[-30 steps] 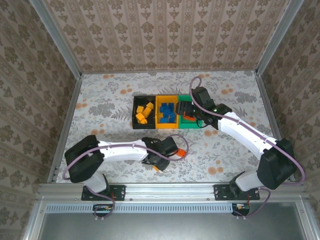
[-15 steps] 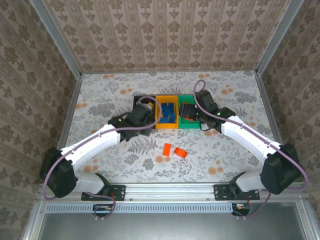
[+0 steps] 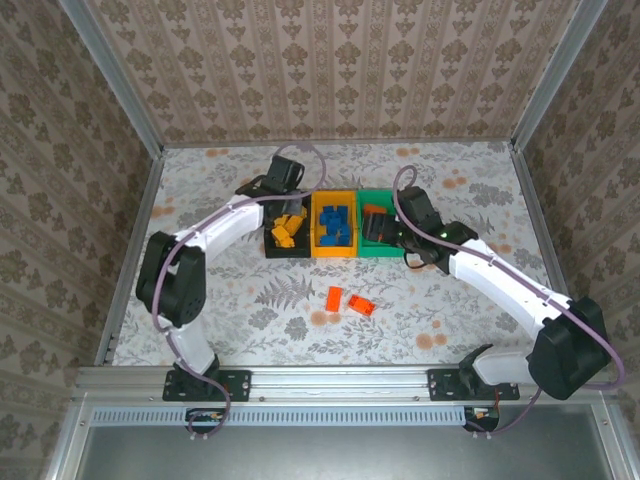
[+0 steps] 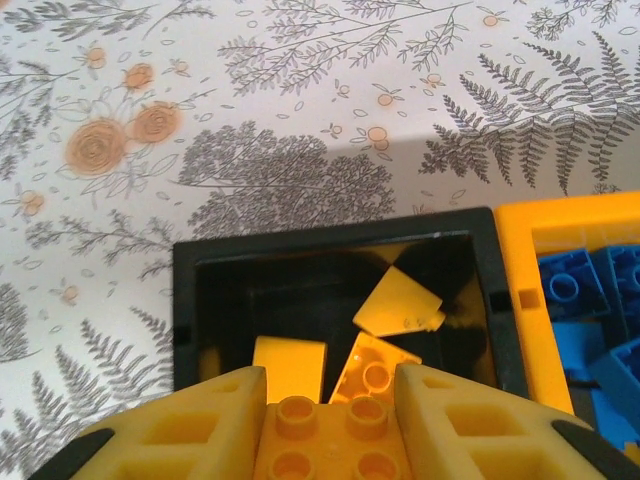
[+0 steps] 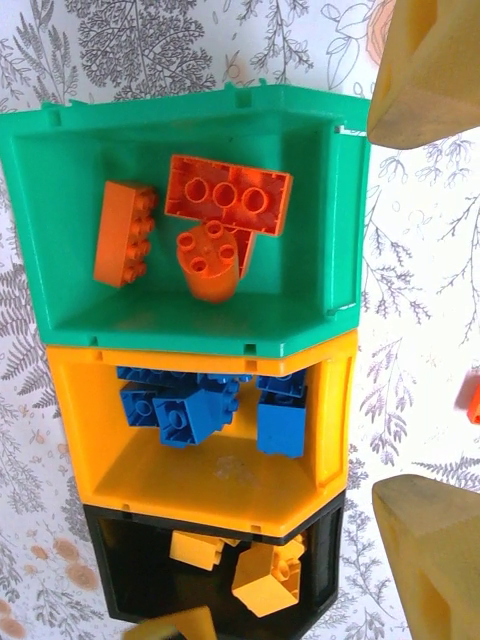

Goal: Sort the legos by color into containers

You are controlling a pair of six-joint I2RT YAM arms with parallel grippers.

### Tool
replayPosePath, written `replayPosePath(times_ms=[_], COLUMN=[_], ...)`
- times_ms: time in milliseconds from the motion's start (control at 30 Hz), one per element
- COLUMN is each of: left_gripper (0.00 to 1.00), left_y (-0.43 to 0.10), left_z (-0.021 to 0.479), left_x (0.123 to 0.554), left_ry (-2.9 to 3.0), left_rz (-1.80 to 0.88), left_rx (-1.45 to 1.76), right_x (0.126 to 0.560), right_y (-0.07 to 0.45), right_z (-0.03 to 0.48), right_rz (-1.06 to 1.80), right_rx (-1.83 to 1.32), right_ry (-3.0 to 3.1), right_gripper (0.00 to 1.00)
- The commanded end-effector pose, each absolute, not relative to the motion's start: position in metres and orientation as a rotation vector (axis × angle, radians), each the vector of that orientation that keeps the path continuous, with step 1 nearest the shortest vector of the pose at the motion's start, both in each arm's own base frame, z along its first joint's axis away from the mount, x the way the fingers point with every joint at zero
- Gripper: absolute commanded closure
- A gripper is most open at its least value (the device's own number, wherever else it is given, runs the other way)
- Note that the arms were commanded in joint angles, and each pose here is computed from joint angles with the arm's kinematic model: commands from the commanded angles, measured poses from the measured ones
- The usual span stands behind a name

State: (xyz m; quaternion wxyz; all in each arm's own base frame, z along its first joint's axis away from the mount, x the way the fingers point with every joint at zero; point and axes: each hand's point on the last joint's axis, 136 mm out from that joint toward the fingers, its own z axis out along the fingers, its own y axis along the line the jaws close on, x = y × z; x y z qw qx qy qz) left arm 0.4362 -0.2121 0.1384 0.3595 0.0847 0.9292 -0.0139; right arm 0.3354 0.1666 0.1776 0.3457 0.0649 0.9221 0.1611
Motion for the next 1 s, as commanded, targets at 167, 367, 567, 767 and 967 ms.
replayPosePath(times_ms=[167,367,567,767,967], left_gripper=[0.28,0.09,0.00,0.00,0.00], left_y=[-0.232,-0.252,-0.251,-0.223,-0.192], left_z=[0.177,0.235,0.253,0.233,0.206], left_x=[0.443,0.403,0.341,0.289,0.262], left_ry=[2.328,2.212,2.167,2.191,2.246], left_rz=[-0.127,-0.332,-0.497,-0.523,-0.490], left_rx=[0.232,0.247,0.263,0.225,0.146], right_x=[0.302,0.276,0.243,0.224,0.201], right_y=[0.166,0.195,0.231,0.240,0.240], right_z=[0.153,0.128,0.086,0.050,0.030], right_rz=[0.458,0.495,0.456,0.400,0.295], right_rx=[0.095,-0.113,-0.413,-0.523,-0.623], right_ry=[2.515,2.630,2.757,2.852,2.911], right_gripper=[0.12,0.12,0.11,0.13,0.23])
